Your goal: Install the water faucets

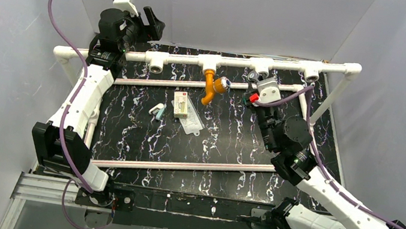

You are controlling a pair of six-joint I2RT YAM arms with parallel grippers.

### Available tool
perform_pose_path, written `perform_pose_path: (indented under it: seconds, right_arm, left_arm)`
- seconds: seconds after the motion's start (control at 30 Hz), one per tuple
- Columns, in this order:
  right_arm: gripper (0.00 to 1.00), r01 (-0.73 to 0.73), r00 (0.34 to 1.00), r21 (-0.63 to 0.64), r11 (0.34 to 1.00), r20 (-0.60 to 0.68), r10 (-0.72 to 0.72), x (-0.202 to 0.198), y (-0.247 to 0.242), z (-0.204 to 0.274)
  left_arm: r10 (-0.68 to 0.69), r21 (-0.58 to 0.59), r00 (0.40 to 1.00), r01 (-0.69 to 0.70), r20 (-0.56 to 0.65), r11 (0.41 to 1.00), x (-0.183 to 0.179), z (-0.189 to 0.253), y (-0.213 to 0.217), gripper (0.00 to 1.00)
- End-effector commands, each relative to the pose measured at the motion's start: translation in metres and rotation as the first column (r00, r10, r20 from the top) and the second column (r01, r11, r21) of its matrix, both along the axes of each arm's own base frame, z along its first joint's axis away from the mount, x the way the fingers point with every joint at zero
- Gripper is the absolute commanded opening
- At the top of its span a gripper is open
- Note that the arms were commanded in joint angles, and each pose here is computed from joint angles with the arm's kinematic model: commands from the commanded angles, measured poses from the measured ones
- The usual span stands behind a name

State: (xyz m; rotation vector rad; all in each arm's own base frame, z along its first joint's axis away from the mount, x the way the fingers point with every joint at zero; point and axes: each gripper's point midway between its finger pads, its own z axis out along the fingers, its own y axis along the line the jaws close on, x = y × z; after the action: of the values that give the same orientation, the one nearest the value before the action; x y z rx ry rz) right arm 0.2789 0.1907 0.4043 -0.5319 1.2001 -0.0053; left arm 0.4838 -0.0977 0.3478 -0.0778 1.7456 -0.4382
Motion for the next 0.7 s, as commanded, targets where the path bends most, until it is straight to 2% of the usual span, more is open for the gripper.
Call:
perform_pose_path:
  seconds: [0.0, 0.1, 0.27, 0.5, 0.67]
  right_arm:
    - [0.01, 0.059, 0.998, 0.408, 0.911, -0.037, -0.048, -0.005, -0.028, 0.030]
    - [0.01, 0.039, 0.999, 0.436, 0.899, -0.040, -0.025, -0.007, -0.026, 0.035]
    - [0.01, 0.024, 0.997, 0.372, 0.928, -0.081, 0.007, -0.005, -0.015, 0.022]
    - [0.46, 0.022, 0.992, 0.295, 0.955, -0.122, 0.015, -0.010, -0.017, 0.007]
    - [0.67, 0.030, 0.988, 0.260, 0.965, -0.155, 0.011, -0.017, -0.025, 0.002]
  left_arm:
    - [0.029, 0.053, 0.868, -0.003, -0.495, 0.999, -0.029, -0.175, 0.016, 0.78]
    - [0.029, 0.053, 0.867, -0.003, -0.498, 0.999, -0.029, -0.176, 0.016, 0.78]
    - [0.026, 0.048, 0.869, -0.003, -0.494, 0.999, -0.029, -0.174, 0.016, 0.78]
    - [0.028, 0.048, 0.867, -0.005, -0.498, 0.999, -0.028, -0.176, 0.016, 0.78]
    - [0.030, 0.048, 0.866, -0.007, -0.499, 0.999, -0.028, -0.177, 0.017, 0.78]
